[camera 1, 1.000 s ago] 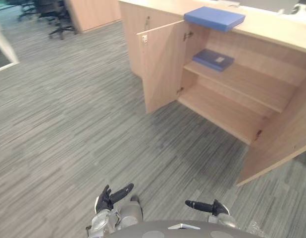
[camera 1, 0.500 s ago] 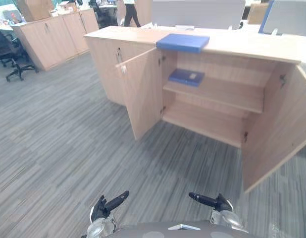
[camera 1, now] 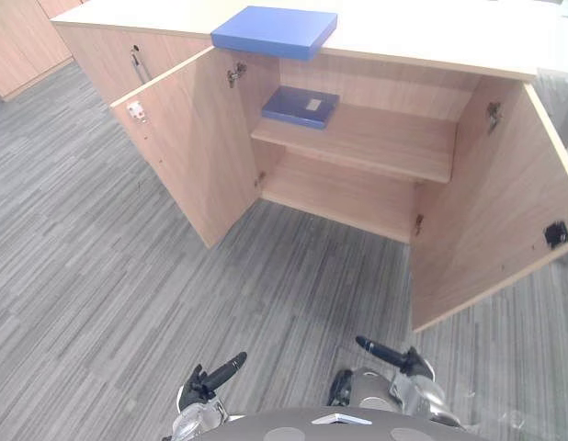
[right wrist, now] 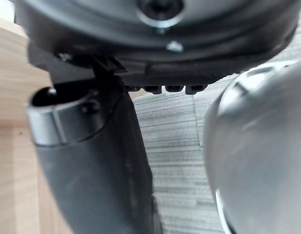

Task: Walk over to the cabinet, pick up the folder, carry it to the office cabinet, place the folder inside the office cabinet, then close the office cabinet door

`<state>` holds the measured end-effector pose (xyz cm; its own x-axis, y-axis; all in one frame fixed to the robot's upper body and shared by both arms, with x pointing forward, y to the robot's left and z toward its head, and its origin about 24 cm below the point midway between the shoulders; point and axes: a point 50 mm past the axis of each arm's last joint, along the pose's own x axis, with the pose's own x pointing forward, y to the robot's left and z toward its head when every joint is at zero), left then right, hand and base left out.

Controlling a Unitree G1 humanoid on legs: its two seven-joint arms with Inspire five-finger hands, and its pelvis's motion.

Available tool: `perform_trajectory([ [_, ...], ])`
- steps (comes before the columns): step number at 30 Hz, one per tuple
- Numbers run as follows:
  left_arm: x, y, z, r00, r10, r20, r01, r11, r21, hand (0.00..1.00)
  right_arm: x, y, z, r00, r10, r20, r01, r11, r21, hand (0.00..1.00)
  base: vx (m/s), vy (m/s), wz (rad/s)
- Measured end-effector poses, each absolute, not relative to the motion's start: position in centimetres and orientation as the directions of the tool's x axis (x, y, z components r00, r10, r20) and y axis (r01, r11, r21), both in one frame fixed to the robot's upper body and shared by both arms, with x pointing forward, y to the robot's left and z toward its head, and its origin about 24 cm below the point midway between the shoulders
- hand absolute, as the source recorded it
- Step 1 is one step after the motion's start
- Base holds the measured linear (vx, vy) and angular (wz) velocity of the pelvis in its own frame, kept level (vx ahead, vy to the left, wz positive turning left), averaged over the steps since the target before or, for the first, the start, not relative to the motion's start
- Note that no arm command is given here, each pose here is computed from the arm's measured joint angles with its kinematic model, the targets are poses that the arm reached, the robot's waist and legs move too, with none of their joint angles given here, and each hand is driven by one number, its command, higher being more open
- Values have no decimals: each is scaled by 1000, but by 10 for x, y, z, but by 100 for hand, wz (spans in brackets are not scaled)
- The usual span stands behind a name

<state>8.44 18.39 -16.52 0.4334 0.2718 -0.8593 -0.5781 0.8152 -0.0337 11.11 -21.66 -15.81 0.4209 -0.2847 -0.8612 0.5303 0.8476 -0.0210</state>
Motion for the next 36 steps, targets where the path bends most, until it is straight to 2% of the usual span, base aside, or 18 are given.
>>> perform_trajectory([
  [4, 93, 187, -163, 458, 269, -848, -550, 834, -33, 100, 96, -212, -164, 371, -268, -889, 501, 864, -51, 100, 282, -146, 23],
  [7, 92, 192, -163, 448, 280, -849, -565, 824, -27, 100, 98, -209, -163, 388, -245, -889, 424, 903, -64, 100, 328, -127, -21],
  [10, 100, 192, -160, 485, 268, -833, -523, 852, -30, 100, 103, -207, -163, 401, -234, -886, 373, 925, -75, 100, 239, -12, -48],
  [15, 113, 194, -154, 553, 239, -798, -459, 887, -52, 100, 103, -202, -164, 386, -222, -895, 361, 930, -76, 100, 313, 226, -91],
  [17, 111, 189, -155, 552, 221, -804, -439, 897, -54, 100, 102, -207, -164, 388, -230, -893, 358, 930, -84, 100, 342, 369, -60],
  [20, 130, 196, -148, 600, 233, -765, -415, 909, -48, 100, 100, -192, -166, 388, -189, -902, 348, 936, -46, 100, 235, 183, 16],
  [26, 116, 193, -154, 568, 212, -795, -388, 921, -32, 100, 96, -192, -167, 381, -184, -906, 357, 933, -40, 100, 134, 83, -6],
  [30, 111, 175, -156, 575, 140, -806, -314, 948, -59, 100, 89, -210, -166, 365, -227, -903, 365, 927, -86, 100, 13, 108, -23],
  [33, 130, 167, -144, 670, 79, -739, -246, 962, -121, 100, 101, -216, -160, 421, -248, -873, 348, 932, -97, 100, 46, 156, -5],
  [36, 150, 160, -127, 759, 32, -650, -219, 953, -209, 100, 105, -211, -160, 430, -232, -873, 304, 947, -101, 100, 148, 24, 10],
])
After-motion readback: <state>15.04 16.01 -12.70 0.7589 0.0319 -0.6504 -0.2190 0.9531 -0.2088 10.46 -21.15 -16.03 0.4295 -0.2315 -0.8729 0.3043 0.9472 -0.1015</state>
